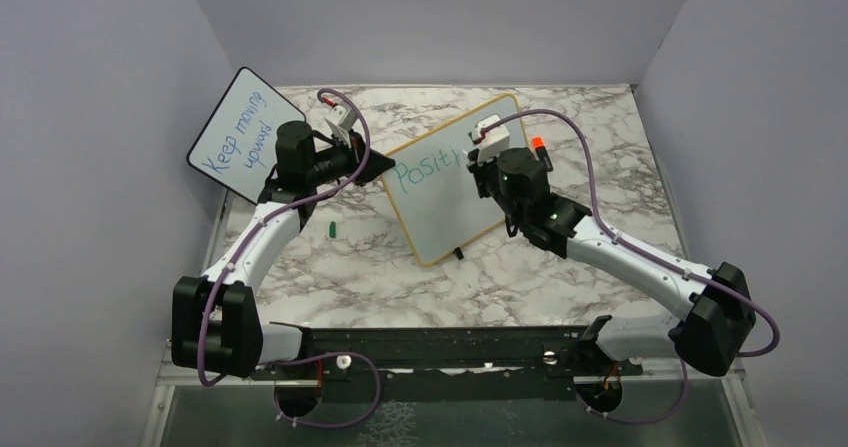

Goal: Write a sentence on the whiteboard

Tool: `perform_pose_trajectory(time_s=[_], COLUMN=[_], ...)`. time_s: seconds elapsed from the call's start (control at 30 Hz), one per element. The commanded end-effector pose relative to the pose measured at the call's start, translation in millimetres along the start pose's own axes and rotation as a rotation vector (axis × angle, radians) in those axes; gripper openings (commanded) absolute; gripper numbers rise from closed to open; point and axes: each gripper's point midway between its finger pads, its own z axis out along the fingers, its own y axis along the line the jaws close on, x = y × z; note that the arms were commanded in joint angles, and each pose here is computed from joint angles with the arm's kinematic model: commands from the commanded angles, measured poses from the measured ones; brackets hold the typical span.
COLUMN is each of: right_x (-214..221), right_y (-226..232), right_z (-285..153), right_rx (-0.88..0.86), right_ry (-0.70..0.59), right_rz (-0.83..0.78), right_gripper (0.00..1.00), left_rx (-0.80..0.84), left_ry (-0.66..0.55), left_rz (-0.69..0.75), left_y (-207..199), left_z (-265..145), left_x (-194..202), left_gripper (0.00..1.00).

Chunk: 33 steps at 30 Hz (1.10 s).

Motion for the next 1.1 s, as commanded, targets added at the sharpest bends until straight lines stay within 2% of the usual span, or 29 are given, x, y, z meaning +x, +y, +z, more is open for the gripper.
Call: perform_pose_trajectory(time_s=[0.0, 0.43, 1.07], right_x=[-26, -22, 25], right_y=[-2, 2, -6], right_z=[6, 17, 6], right_rx=[-0.016, -0.042, -0.018], right_ry=[-0.078, -0.063, 0.061], right_rz=[0.019, 0.014, -0.011], right_gripper=[0.00, 0.00, 0.00], left_rx=[-0.035, -0.033, -0.037], left_ry=[0.106, 0.108, 0.108], left_rz=[-0.024, -0.021, -0.018], left_y=[10, 10, 10], left_z=[2, 2, 2], left_x=[38, 37, 37], left_gripper=[0.00, 0.00, 0.00])
